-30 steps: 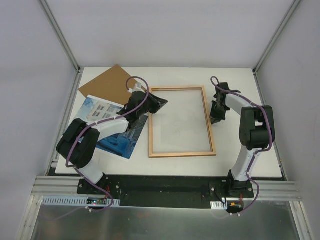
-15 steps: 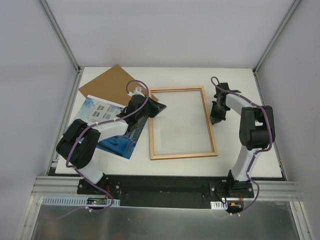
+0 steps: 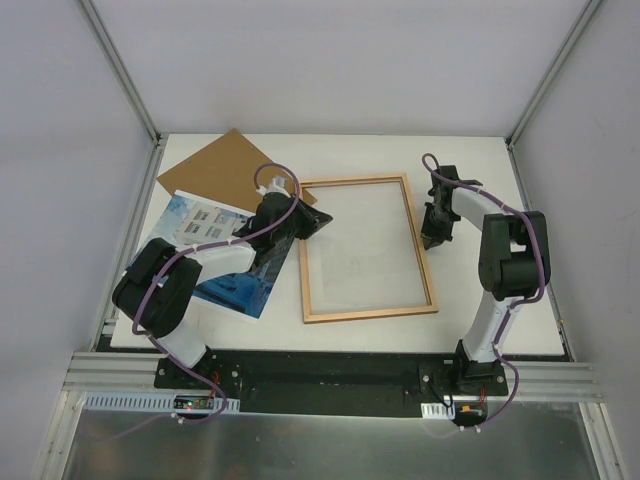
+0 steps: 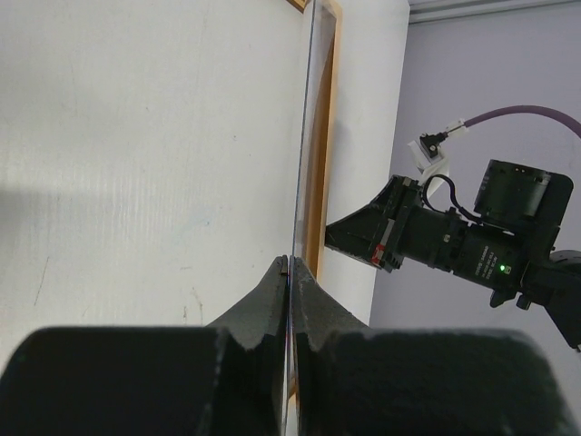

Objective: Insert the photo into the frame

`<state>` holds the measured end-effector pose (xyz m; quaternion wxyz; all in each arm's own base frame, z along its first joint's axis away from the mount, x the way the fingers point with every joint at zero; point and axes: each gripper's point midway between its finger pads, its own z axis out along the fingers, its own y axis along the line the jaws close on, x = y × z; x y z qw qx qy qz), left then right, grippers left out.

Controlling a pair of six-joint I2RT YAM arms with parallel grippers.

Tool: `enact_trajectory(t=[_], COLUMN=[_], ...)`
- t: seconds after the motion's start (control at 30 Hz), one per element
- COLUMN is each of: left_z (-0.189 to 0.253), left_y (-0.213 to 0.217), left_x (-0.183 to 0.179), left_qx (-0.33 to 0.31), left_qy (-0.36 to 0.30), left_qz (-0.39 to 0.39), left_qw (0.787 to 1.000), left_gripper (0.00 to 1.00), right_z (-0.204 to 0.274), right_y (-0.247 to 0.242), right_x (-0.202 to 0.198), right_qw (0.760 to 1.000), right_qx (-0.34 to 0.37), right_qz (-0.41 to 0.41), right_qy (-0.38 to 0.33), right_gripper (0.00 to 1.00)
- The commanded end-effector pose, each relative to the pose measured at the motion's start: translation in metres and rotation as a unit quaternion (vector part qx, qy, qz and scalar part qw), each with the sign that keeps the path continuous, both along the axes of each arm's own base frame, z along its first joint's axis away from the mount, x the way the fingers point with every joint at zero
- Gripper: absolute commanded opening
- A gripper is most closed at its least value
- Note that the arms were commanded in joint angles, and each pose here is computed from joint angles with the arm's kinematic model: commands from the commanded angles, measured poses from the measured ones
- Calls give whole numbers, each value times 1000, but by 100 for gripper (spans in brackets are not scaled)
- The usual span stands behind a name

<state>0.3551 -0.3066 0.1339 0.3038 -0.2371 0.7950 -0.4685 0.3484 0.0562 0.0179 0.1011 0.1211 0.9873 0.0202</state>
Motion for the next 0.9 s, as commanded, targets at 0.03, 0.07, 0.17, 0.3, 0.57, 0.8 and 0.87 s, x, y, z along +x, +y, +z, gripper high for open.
enact_trajectory(t=[0.03,0.07,0.17,0.3,0.57,0.8,0.87], left_z=[1,-1,-8,-20,-37,-43,-45], left_y=[-12,-12,-10,-8,-3,0,1], left_x=[-15,-16,-19,-22,-27,-30,-31], left_qx=[-6,-4,3,13,27,33,34], left_qy=[-9,-7,-3,4,13,15,15], left_qz=[-48,-49,-52,-57,-66,-72,-75], left_qw=[999,999,999,998,997,997,996], left_gripper=[0,0,0,0,0,0,0], right_z=[24,25,28,33,38,39,39], right_y=[6,7,6,6,7,7,7], right_x=[7,8,9,11,11,13,13], right_qw=[1000,999,999,999,999,998,998], right_qx=[13,13,12,14,15,15,17], right_qz=[5,5,5,4,4,3,3], right_qy=[-27,-29,-33,-41,-50,-54,-55], right_gripper=[7,8,13,20,26,30,32])
